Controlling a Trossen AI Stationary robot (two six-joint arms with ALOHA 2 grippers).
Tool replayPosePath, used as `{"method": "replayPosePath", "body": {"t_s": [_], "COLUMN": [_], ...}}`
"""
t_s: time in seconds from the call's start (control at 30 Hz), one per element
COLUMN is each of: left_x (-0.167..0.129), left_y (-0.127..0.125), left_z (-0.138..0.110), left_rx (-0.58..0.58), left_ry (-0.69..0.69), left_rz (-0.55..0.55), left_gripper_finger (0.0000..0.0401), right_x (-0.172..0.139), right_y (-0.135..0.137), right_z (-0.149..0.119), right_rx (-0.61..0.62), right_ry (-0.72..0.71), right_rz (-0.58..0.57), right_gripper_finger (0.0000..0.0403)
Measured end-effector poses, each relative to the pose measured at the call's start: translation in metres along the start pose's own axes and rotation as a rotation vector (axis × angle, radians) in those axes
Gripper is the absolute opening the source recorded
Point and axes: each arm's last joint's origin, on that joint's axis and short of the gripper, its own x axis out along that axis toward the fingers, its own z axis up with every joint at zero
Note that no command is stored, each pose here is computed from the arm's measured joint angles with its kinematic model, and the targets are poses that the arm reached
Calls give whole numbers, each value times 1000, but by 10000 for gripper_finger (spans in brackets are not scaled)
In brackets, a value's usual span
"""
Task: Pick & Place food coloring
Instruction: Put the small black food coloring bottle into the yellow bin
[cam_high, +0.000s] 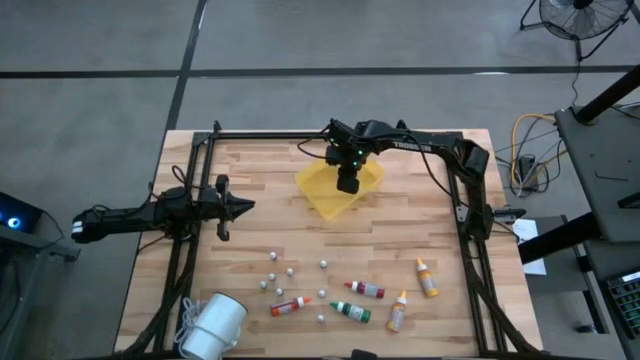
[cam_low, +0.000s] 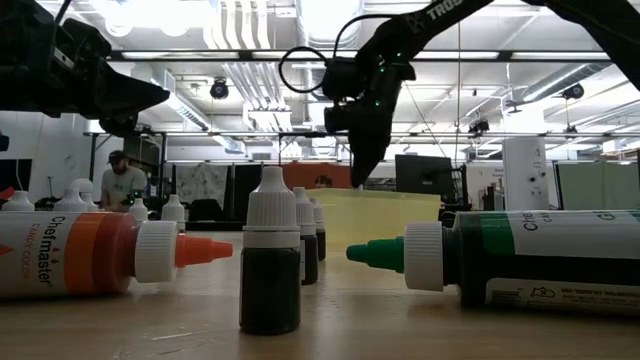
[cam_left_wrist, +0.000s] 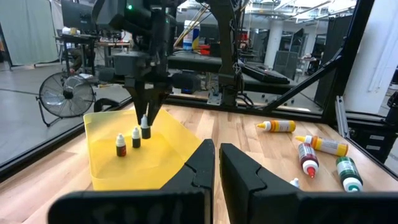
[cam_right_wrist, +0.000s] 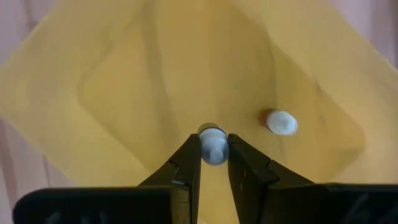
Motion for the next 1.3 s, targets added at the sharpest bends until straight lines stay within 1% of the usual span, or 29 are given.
{"method": "replayPosePath", "body": {"t_s": [0.2, 0.3, 0.6, 0.83, 0.97, 1.3], "left_x": [0, 0, 0, 0, 0, 0], "left_y": [0, 0, 0, 0, 0, 0], "left_z": [0, 0, 0, 0, 0, 0], "left_rx": [0, 0, 0, 0, 0, 0], "left_ry": [0, 0, 0, 0, 0, 0], "left_rz": [0, 0, 0, 1, 1, 1], "left_gripper_finger": [0, 0, 0, 0, 0, 0], "right_x": [5, 6, 1, -2, -5, 8], "right_y": [-3, -3, 0, 4, 6, 7], "right_z": [-6, -7, -11, -23, -32, -45], "right_rx": [93, 99, 98, 135, 157, 204], "right_ry": [38, 45, 30, -9, -8, 14], "right_rz": [-77, -102, -105, -110, -110, -106], "right_gripper_finger": [54, 54, 54, 54, 54, 54]}}
